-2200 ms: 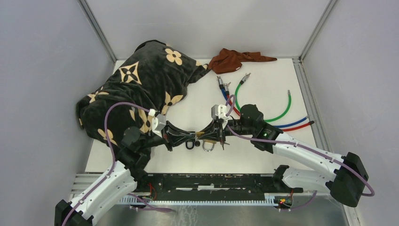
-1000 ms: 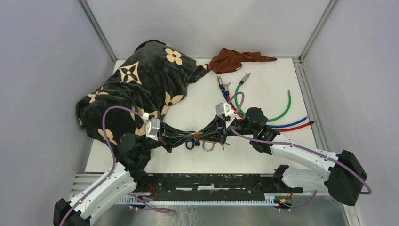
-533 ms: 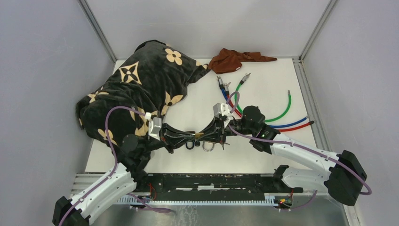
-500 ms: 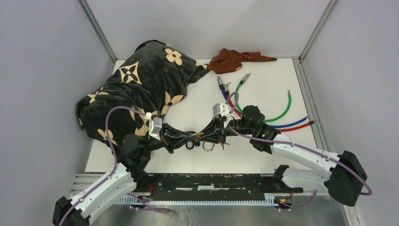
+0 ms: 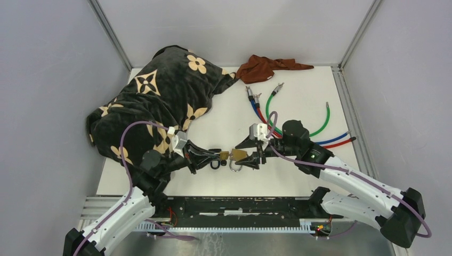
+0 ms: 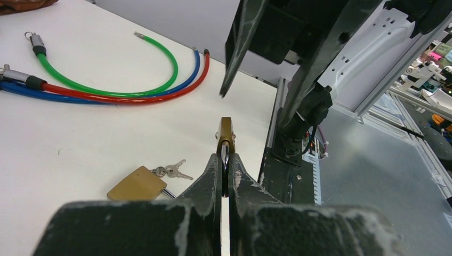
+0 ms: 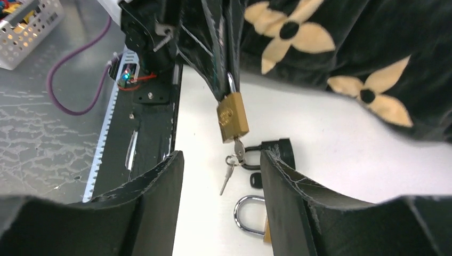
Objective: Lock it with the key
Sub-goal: Lock the lock.
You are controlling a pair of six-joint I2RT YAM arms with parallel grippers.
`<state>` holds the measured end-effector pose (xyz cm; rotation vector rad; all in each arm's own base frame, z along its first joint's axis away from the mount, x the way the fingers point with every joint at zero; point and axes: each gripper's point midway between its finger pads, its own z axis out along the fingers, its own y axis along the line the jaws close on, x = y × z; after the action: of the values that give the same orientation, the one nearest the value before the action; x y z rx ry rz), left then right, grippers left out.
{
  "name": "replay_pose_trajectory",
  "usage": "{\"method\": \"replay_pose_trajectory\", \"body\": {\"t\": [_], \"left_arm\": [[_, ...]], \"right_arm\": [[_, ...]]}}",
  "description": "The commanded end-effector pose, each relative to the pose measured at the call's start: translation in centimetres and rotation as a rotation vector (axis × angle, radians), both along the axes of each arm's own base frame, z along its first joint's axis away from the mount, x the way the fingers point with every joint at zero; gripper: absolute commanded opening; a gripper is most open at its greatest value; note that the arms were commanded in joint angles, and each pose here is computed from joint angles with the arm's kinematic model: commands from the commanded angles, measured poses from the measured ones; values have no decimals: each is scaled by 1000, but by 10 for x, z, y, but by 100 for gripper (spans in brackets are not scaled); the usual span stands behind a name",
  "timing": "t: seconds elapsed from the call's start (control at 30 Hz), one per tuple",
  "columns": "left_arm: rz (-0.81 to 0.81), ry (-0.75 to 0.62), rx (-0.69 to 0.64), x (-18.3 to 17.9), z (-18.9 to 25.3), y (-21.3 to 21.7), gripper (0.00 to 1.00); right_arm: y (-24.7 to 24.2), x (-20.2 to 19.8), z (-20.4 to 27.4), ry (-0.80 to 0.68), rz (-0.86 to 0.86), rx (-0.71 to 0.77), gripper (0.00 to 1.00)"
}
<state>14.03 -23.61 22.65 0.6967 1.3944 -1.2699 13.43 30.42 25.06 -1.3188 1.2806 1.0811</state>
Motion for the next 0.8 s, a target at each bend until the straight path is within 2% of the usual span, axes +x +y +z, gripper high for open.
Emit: {"method": "replay_pose_trajectory", "body": {"t": [0.0,0.2,0.47,0.5,0.6,0.67,0.77], "left_arm": [[-3,-55,-7,0,7,1,2],[-5,-54,-6,0,8,1,2],[-6,-53,1,1,6,0,2],[-9,-53,1,0,6,0,2],[-7,-55,0,1,8,0,2],[-6,-60,-3,1,10,0,2],[-3,-71,2,2,14,1,2]], "right_arm": [[10,10,-8,31,-3,-26,58],[23,13,-6,42,39,-15,44],[31,16,-14,64,57,-23,42],[32,16,-15,66,61,-23,37],[34,16,-19,75,65,-36,13],[33,16,-23,80,67,-50,3],[29,15,-32,85,56,-81,0]]}}
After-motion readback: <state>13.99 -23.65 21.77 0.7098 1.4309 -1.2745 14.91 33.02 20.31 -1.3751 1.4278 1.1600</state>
